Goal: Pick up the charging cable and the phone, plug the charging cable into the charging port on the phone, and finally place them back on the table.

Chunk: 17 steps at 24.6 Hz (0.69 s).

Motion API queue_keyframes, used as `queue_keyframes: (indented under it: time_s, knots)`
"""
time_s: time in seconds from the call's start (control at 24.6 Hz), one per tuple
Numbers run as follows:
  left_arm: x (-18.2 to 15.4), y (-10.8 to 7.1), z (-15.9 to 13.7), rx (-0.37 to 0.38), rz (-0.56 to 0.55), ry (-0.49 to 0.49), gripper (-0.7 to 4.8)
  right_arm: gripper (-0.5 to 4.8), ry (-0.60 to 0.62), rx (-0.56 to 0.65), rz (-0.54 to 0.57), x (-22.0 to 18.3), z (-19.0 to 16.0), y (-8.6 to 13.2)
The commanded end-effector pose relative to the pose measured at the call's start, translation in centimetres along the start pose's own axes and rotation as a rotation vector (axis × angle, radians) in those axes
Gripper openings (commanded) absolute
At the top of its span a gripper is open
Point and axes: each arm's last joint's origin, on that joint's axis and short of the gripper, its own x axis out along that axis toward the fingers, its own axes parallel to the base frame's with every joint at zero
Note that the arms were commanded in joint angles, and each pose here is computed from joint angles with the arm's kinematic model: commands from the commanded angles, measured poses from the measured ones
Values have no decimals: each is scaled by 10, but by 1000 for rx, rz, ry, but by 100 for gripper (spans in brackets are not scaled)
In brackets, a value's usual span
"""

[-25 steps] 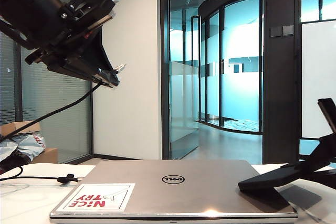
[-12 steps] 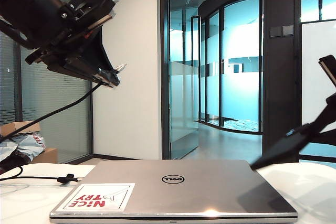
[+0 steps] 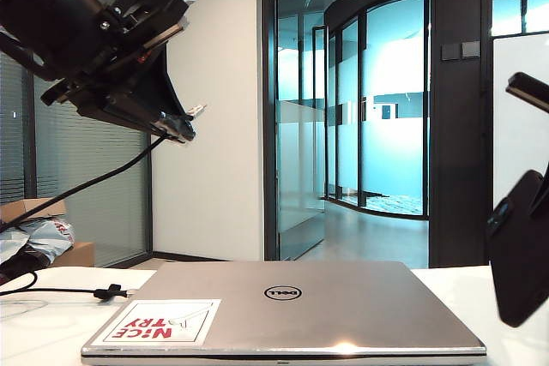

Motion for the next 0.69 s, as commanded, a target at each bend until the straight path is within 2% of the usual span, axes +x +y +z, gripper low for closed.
queue_keyframes:
  time_s: [0.04,0.2,0.33,0.49,0.69]
  knots:
    - [-1,0,3,6,-5,-18,-6,-5,32,-133,-76,-8,4,6]
    - [-1,0,3,6,-5,-18,-6,-6,62,-218,-185,-12,2,11]
    - [-1,0,3,7,-5,-19,-6,-5,91,-279,-229,-11,-3,13]
    - [-1,0,3,7,-5,-19,-6,-6,137,-305,-260,-7,-9,15]
    - [-1,0,3,7,-5,-19,-6,-6,268,-302,-306,12,-17,10]
